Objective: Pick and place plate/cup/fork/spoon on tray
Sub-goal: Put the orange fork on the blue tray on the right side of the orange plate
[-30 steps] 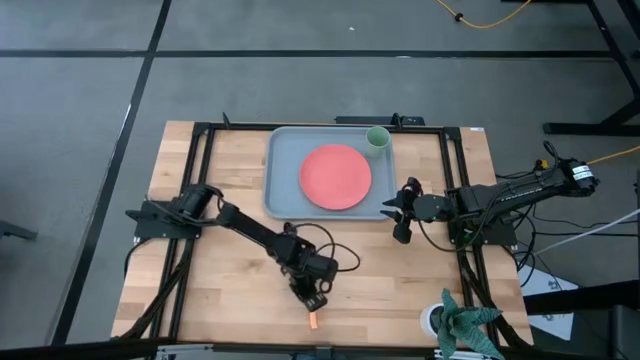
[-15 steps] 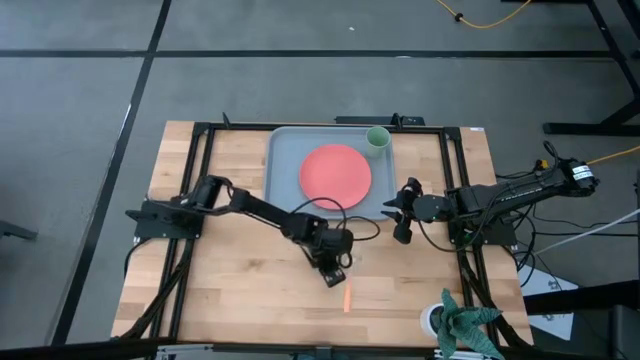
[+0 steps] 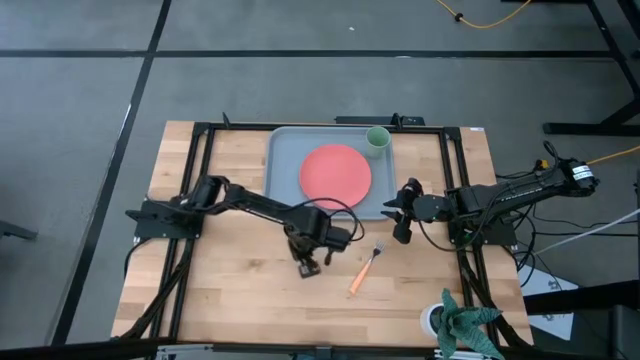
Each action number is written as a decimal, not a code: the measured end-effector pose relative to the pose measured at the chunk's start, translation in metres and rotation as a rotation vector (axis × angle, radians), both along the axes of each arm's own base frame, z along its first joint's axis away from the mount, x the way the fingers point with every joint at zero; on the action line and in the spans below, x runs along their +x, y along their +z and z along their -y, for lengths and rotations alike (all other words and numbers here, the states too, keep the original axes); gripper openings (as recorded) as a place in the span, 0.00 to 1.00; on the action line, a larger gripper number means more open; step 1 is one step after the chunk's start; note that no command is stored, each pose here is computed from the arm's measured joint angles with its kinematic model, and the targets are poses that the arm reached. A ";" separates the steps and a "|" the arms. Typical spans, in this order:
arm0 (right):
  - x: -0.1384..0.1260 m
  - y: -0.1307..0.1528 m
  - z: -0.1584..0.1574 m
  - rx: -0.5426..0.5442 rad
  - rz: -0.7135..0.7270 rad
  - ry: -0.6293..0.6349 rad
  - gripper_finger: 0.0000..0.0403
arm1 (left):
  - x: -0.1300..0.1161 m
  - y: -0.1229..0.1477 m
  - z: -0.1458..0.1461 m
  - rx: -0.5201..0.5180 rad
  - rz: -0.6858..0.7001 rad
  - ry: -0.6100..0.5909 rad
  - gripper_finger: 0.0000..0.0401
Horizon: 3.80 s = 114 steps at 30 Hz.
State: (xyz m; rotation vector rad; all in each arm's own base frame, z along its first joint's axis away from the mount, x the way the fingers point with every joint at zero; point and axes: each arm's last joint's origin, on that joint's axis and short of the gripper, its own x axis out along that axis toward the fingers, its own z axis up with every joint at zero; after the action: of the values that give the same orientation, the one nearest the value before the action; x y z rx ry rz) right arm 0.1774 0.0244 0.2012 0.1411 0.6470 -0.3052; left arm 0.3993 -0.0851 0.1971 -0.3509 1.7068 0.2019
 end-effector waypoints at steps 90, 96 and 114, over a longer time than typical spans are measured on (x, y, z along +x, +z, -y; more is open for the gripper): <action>0.111 -0.070 -0.043 0.442 -0.970 -0.222 0.30 | -0.220 0.016 -0.044 0.702 0.906 0.133 0.00; 0.116 -0.070 -0.033 0.457 -0.922 -0.255 0.30 | -0.220 0.016 -0.044 0.721 0.902 0.113 0.00; 0.147 -0.058 -0.016 0.362 -0.644 -0.393 0.30 | -0.220 0.016 -0.044 0.723 0.901 0.111 0.00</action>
State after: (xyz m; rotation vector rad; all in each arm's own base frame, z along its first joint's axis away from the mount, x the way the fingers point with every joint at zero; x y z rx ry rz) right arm 0.3239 0.0403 0.1427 0.5339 1.3165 -0.6217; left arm 0.1796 -0.0407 0.2135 0.0270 0.6523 0.6155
